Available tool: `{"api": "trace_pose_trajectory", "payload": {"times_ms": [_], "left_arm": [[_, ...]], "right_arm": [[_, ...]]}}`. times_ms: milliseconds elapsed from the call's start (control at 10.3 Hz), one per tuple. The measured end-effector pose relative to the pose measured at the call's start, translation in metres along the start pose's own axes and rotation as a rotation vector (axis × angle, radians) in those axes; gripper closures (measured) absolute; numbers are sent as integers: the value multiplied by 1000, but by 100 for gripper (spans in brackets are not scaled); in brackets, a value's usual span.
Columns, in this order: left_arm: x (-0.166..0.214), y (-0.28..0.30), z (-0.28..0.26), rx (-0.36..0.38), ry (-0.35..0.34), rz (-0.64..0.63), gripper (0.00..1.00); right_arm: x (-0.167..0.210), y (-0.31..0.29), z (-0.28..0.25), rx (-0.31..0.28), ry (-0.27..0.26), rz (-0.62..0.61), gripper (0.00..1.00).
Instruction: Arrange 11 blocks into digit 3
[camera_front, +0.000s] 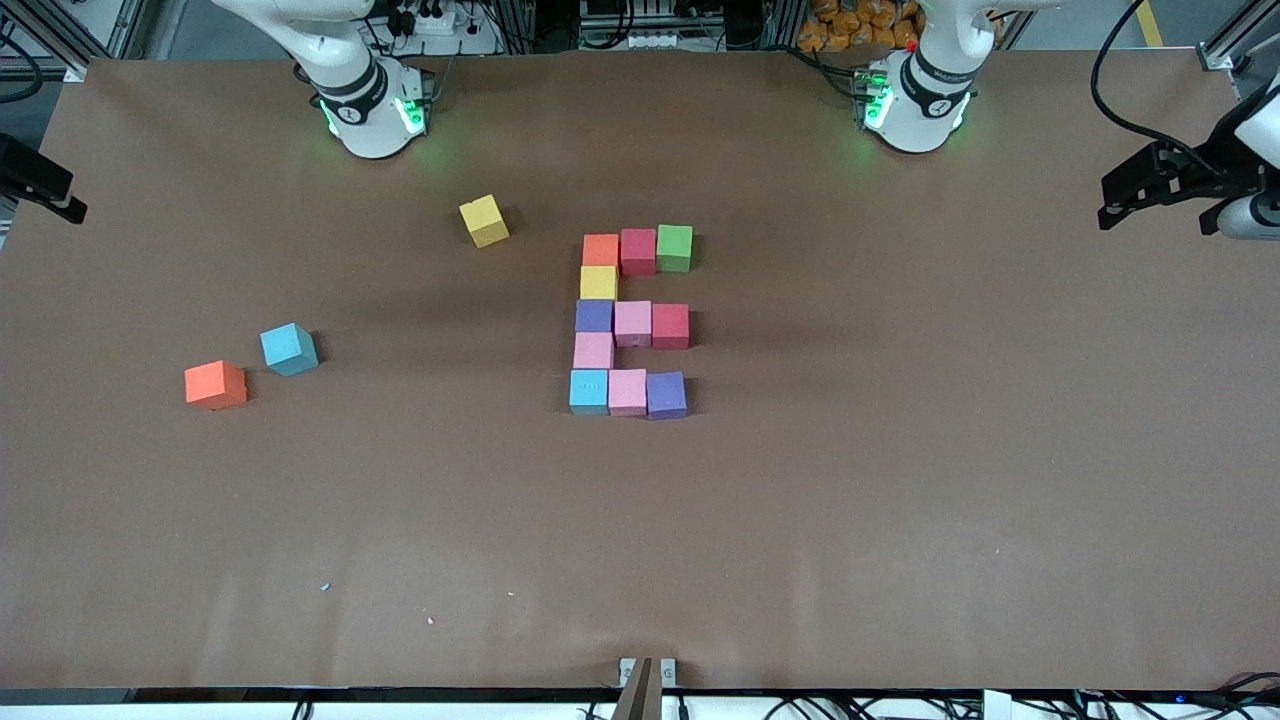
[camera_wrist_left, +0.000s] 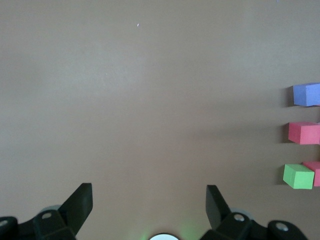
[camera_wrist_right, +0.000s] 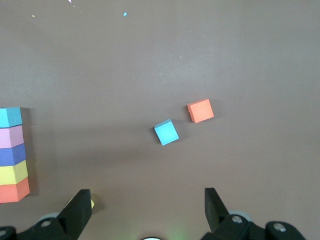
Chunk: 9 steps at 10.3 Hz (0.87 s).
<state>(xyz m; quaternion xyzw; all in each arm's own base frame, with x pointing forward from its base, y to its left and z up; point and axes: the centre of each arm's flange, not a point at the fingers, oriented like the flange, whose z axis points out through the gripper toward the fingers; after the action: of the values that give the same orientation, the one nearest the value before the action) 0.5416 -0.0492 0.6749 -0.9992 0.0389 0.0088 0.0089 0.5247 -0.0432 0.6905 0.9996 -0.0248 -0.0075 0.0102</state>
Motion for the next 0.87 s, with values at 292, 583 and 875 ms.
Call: {"api": "trace_pose_trajectory", "payload": {"times_ms": [292,583,875], "left_arm": [[1,-1,3,0,1,-2,0],[2,1,4,0,0,-4,0],[2,0,7,0,-7,-6,0]], "right_arm": [[0,-2,-3,-5,6,-4,0],[0,-2,-3,-6,5,-3,0],[0,-1,-3,-7,5,-3,0]]}}
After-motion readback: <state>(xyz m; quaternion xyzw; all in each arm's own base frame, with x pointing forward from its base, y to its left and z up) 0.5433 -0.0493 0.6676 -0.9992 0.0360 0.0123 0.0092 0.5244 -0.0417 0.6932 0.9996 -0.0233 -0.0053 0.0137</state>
